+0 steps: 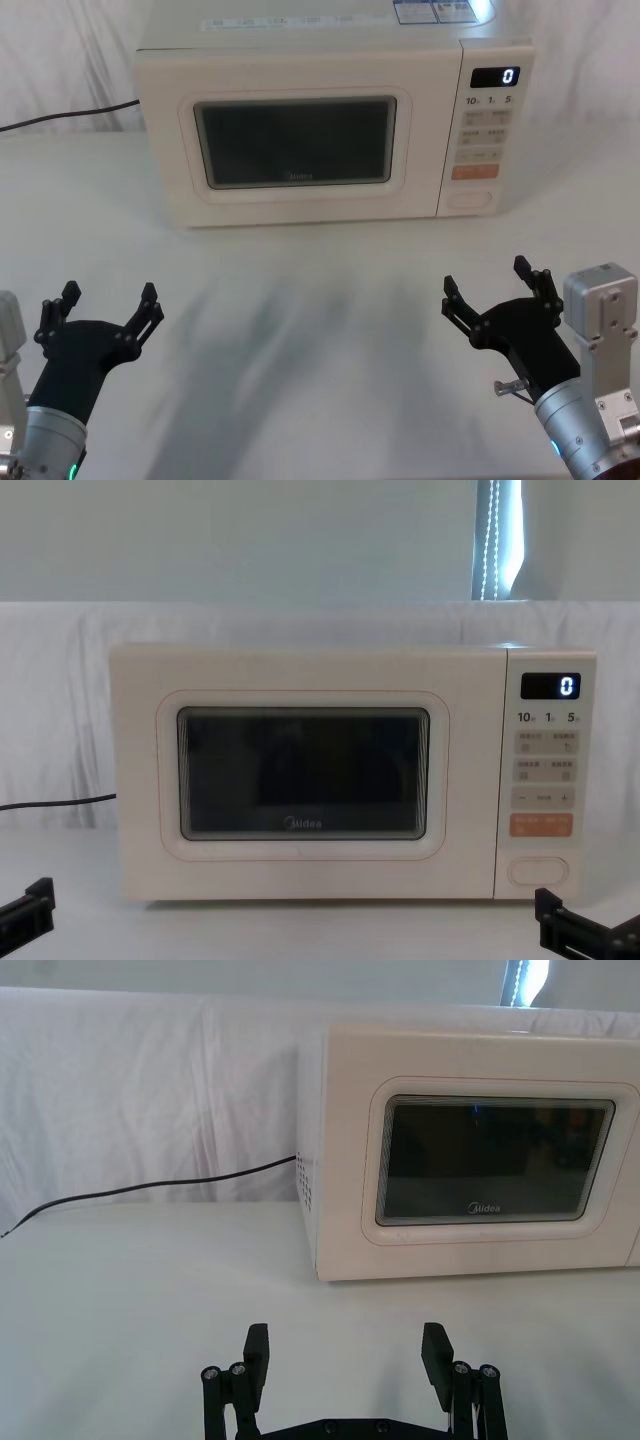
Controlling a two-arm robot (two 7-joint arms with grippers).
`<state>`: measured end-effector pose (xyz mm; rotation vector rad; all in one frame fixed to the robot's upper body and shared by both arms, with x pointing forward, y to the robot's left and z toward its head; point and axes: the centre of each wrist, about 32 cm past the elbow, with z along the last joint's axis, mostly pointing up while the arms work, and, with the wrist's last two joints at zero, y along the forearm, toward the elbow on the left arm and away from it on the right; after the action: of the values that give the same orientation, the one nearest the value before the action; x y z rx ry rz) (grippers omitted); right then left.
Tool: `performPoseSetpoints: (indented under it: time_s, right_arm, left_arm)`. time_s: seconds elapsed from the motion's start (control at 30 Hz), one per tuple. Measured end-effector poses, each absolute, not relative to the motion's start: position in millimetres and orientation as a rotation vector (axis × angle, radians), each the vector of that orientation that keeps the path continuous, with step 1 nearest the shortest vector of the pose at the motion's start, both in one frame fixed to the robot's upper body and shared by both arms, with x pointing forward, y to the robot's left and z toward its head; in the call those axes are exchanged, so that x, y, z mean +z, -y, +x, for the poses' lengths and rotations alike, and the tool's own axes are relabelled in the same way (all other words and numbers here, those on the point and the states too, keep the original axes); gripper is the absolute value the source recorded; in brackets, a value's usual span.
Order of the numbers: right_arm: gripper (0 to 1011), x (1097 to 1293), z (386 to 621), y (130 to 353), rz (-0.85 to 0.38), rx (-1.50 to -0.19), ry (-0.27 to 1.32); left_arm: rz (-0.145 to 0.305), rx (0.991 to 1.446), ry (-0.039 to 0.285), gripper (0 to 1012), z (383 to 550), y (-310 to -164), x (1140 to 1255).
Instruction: Press the button to open the microwave door with one hand; close the microwave door with the other hand.
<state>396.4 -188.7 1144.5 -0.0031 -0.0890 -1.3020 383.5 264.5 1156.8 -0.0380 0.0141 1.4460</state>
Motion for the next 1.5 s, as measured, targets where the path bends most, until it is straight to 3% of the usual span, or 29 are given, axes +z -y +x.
performPoseSetpoints:
  time_s: [1.2, 1.37, 1.5]
  right_arm:
    - [1000, 1144.5, 396.4, 188.7, -0.003, -1.302, 0.089]
    - [925, 1144.5, 396.4, 188.7, -0.003, -1.302, 0.089]
    - [805, 1144.5, 396.4, 188.7, -0.003, -1.302, 0.089]
  left_arm:
    - [-0.038, 1.446, -0.014, 1001, 383.5, -264.5, 1156.8]
    - [-0.038, 1.446, -0.014, 1001, 383.5, -264.5, 1156.8]
    - [-0.038, 1.446, -0.014, 1001, 383.5, -264.5, 1156.8]
